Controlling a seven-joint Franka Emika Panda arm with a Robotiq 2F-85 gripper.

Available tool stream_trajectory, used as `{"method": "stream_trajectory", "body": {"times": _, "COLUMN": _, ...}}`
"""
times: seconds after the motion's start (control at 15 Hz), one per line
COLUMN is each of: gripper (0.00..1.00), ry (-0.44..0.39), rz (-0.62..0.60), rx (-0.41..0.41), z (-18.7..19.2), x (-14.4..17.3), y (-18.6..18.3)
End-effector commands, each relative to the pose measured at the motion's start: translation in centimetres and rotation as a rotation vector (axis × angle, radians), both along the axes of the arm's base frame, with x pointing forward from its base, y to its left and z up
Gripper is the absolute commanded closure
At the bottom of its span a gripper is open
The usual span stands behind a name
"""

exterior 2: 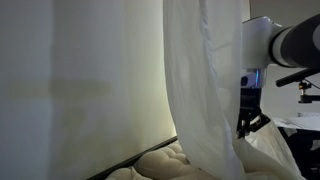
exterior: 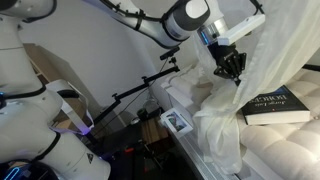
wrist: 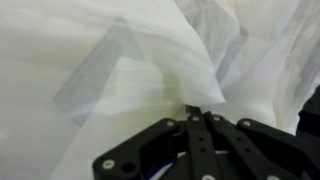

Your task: Draw the curtain to the right

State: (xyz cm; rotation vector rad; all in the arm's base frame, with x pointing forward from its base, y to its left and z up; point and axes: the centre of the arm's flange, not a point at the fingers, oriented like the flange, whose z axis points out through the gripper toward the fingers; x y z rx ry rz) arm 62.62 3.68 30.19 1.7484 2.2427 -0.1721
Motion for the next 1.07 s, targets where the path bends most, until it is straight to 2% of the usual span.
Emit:
{"method": "stream_trajectory", "body": {"times": 0.0, "gripper": 1.00, "ry": -0.152, "rz": -0.030, "rx": 0.064, "z": 7.5, "x": -5.2, "y": -1.6}}
{"method": "stream_trajectory", "body": {"times": 0.33, "gripper": 1.00, "ry": -0.386, "rz": -0.151, "rx": 0.164, "z": 16.9, "x": -9.6, "y": -5.9}}
{"method": "stream_trajectory", "body": {"times": 0.53, "gripper": 1.00, "ry": -0.527, "rz": -0.226, "rx": 0.220, "z": 22.3, "x": -12.8, "y": -9.8}}
{"method": "stream_trajectory", "body": {"times": 0.67, "gripper": 1.00, "ry": -0.626, "rz": -0.257, "rx": 0.259, "z": 24.5, "x": -14.0, "y": -12.0}}
{"method": "stream_trajectory", "body": {"times": 0.73, "gripper": 0.98, "ry": -0.550, "rz": -0.253, "rx": 0.219, "z": 23.1, "x": -11.3, "y": -10.5}}
{"method": "stream_trajectory", "body": {"times": 0.87, "gripper": 0.98, "ry": -0.604, "rz": -0.279, "rx": 0.239, "z": 24.7, "x": -12.9, "y": -11.9}}
{"method": "stream_trajectory", "body": {"times": 1.0, "gripper": 0.98, "ry": -0.607, "rz": -0.285, "rx": 0.244, "z": 24.6, "x": -13.4, "y": -12.1}}
